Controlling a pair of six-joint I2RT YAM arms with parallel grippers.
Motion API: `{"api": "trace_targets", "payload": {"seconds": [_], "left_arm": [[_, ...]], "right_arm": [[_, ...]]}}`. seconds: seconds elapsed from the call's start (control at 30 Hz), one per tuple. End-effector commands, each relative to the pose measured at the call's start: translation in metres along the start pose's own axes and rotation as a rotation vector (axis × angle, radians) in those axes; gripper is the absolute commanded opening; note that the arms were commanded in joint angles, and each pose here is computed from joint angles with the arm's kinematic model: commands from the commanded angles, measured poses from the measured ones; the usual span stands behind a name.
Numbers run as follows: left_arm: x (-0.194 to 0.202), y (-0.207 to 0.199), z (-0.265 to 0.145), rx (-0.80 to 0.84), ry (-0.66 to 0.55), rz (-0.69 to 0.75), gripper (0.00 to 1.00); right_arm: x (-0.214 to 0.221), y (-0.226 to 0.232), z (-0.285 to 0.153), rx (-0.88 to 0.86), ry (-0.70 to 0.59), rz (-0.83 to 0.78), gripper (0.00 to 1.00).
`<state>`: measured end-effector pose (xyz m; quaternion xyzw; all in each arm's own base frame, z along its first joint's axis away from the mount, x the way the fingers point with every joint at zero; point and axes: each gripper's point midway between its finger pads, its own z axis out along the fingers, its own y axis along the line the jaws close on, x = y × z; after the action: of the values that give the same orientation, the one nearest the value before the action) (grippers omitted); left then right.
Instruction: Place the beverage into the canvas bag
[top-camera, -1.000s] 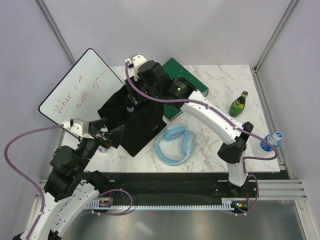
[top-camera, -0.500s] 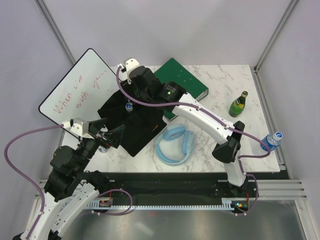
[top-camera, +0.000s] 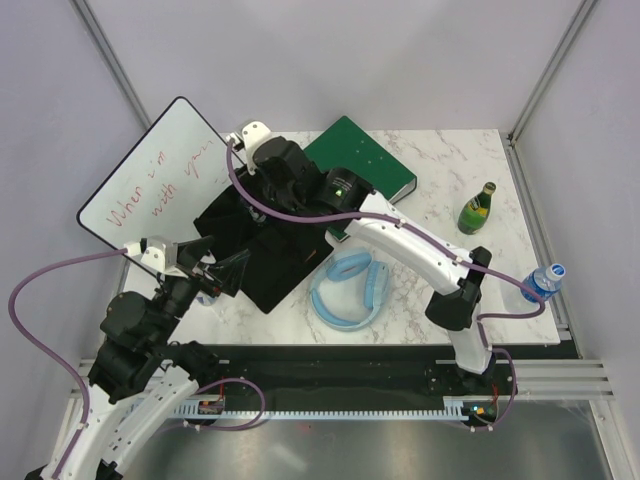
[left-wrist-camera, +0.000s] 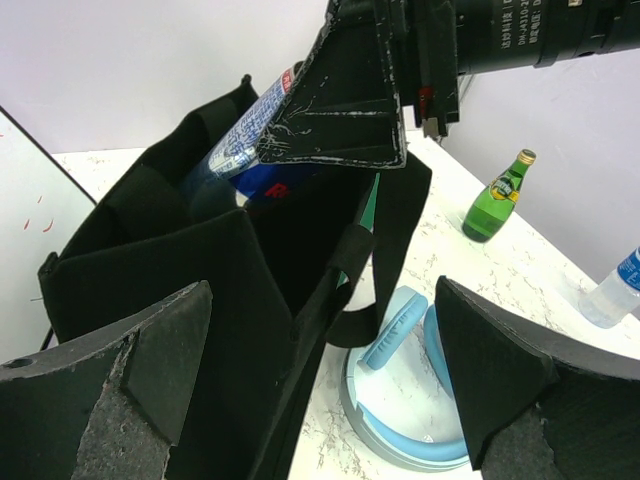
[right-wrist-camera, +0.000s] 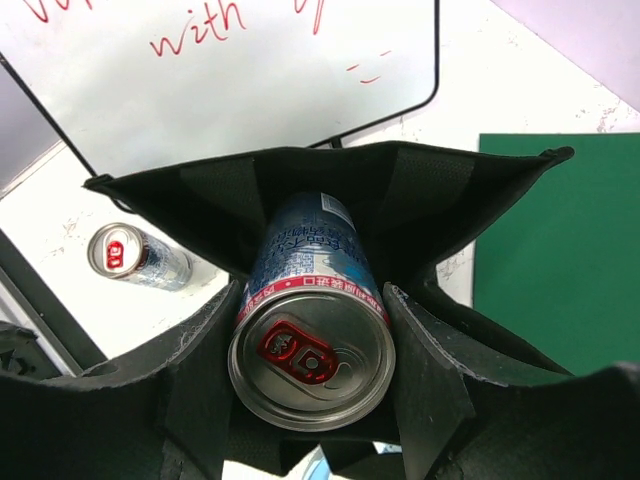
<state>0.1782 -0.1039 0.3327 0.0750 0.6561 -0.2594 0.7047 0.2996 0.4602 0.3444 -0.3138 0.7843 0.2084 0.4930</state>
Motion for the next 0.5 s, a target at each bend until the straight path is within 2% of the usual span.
{"api": "trace_targets", "payload": {"seconds": [0.0,0.1,0.17,0.23,0.33,0.47], "left_arm": [[-0.004,0.004,0.003,-0.017,-0.027,0.021,1.0],[-0.004,0.004,0.003,-0.02,-0.028,0.021,1.0],[-0.004,0.005,0.003,-0.022,-0.027,0.022,1.0],[-0.002,0.004,0.004,-0.019,-0.02,0.022,1.0],[0.0,0.008,0.006,-0.039,-0.012,0.025,0.99],[0.009,0.036,0.007,-0.218,0.051,-0.011,0.9]], "right_arm": [[-0.054,0.012,-0.044,-0.091,-0.165,0.071,0.0],[-0.036,0.013,-0.035,-0.086,-0.113,0.059,0.0],[-0.025,-0.001,-0.029,-0.01,-0.085,0.042,0.0],[-0.022,-0.018,-0.027,0.086,-0.08,0.023,0.0],[-0.027,-0.025,-0.033,0.109,-0.094,0.022,0.0],[-0.033,-0.018,-0.039,0.06,-0.102,0.025,0.0]]}}
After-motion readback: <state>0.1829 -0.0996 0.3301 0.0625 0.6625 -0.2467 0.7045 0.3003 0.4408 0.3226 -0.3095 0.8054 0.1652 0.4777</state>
